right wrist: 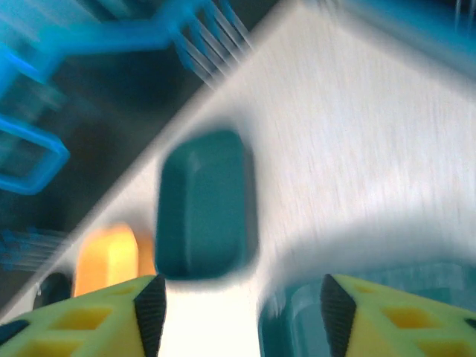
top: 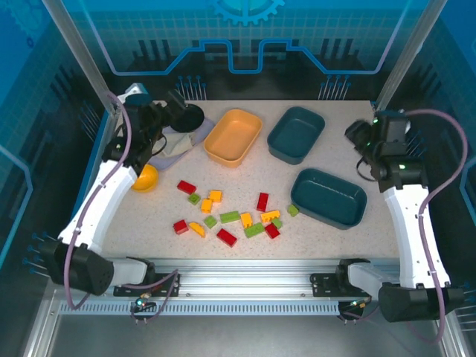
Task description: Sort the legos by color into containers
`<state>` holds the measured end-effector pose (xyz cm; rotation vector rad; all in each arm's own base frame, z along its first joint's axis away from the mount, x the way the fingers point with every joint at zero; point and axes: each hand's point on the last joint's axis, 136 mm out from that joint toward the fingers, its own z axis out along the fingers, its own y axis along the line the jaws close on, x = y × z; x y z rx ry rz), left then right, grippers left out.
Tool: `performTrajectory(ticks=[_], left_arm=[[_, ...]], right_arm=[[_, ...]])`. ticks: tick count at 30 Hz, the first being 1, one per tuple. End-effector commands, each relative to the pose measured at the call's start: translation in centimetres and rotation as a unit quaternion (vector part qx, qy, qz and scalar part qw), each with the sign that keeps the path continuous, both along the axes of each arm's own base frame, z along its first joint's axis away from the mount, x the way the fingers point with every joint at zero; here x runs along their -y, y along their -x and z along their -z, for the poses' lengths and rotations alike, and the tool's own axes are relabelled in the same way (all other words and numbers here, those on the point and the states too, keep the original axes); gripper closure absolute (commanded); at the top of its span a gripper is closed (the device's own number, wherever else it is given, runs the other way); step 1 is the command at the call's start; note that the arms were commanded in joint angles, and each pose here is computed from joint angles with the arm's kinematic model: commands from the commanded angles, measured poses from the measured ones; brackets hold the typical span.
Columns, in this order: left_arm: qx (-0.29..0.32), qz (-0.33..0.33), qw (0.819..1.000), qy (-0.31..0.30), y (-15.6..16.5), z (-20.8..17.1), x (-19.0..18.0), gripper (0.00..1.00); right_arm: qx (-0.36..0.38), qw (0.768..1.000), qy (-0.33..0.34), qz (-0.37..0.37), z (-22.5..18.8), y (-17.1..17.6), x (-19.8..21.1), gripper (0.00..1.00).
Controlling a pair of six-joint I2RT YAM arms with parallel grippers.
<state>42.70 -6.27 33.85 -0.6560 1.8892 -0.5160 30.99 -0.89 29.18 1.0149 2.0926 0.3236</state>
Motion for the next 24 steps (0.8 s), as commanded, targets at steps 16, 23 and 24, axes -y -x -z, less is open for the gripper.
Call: performTrajectory(ticks=[16, 23, 24], left_arm=[[-0.246, 0.318, 0.915, 0.012, 15.2, 13.7, 18.0, 0.02], [-0.239, 0.32, 0.917, 0.01, 16.0, 13.2, 17.4, 0.02], [-0.239, 0.32, 0.917, 0.01, 16.1, 13.2, 17.4, 0.02]], right_arm=[[-0.21, 0.9, -0.304, 0.234, 21.5, 12.9, -6.2, 0.4], [-0.19, 0.905, -0.306, 0.226, 22.1, 11.2, -5.8, 0.44], [-0.188, 0.906, -0.307, 0.222, 22.1, 10.9, -5.9, 0.44]])
